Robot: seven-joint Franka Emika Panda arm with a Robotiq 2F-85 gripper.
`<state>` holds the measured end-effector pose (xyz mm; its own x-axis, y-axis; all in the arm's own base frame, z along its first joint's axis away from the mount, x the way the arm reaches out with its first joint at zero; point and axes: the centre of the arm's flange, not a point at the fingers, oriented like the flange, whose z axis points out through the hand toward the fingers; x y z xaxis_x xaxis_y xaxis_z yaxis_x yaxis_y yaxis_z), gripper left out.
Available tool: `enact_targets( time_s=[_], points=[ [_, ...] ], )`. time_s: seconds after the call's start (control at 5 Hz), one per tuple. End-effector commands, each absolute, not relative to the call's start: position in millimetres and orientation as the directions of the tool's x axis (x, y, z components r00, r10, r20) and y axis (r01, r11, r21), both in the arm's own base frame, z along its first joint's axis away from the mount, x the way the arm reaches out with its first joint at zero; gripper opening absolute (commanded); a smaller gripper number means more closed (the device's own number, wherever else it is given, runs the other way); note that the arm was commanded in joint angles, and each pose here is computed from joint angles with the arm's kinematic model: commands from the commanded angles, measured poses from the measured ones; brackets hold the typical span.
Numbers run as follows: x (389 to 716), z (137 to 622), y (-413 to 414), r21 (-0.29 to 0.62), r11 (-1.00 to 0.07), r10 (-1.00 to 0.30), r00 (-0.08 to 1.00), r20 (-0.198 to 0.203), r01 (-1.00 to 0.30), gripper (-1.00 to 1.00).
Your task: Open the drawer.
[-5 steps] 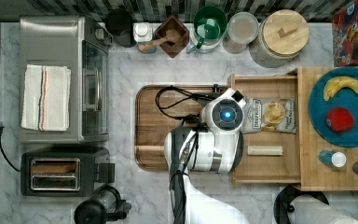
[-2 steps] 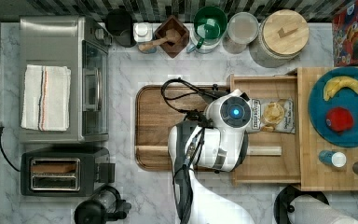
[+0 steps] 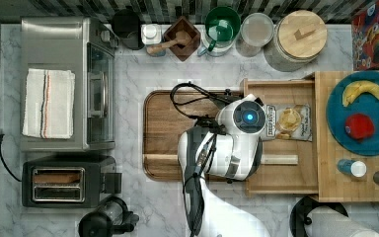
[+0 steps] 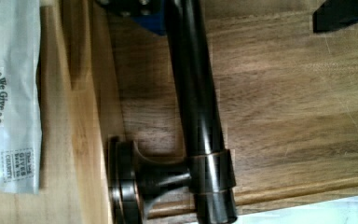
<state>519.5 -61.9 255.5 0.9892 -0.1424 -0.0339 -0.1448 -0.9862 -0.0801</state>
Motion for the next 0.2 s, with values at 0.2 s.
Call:
enact_targets(
  time_s=[0.2],
  points=[
    [532.7,274.0,57.6,-0.136,-0.989,-0.045,0.999,-0.026,-0.049,1.0]
  ],
)
